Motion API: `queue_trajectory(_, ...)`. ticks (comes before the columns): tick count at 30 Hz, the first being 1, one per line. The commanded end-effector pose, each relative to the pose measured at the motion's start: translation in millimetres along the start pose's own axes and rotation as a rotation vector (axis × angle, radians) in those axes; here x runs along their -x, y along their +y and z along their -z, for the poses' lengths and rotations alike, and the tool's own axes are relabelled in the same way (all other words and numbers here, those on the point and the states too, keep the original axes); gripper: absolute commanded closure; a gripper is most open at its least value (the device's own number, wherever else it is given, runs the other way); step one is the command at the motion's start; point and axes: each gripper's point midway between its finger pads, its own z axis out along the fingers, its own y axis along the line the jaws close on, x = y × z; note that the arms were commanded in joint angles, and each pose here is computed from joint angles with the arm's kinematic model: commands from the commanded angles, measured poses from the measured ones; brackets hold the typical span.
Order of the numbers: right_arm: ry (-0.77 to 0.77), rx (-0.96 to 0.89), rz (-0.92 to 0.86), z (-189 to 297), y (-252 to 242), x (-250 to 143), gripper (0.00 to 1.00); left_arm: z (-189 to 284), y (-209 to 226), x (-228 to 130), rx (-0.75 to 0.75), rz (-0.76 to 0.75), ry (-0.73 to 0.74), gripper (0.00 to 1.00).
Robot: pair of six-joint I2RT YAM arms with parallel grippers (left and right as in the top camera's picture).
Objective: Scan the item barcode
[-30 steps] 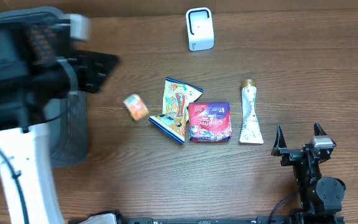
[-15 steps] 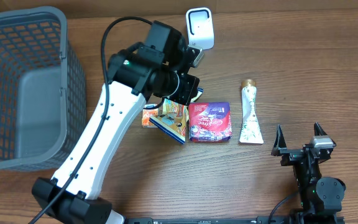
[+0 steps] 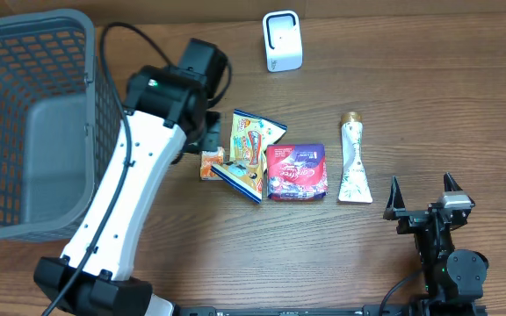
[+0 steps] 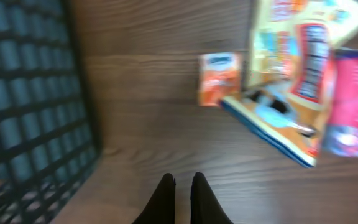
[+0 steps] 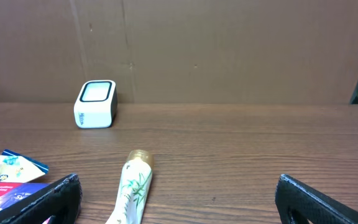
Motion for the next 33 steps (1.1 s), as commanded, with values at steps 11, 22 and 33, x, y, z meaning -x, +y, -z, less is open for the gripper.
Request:
queue_trajectory(11, -0.003, -0.004, 0.004, -0.2, -0.6, -1.9, 0.00, 31.8, 103.4, -23.2, 0.186, 0.355, -0.043, 0.95)
queue_trajectory(22, -0.003, -0.005, 0.004, -0.2, -0.7, -1.9, 0.00, 11.6, 112.0, -47.0, 0.131, 0.351, 0.091, 0.96)
queue_trajectory(33, -0.003, -0.005, 0.004, -0.2, -0.7, -1.9, 0.00, 6.8, 153.7, -55.7, 0.172, 0.503, 0.109, 0.96)
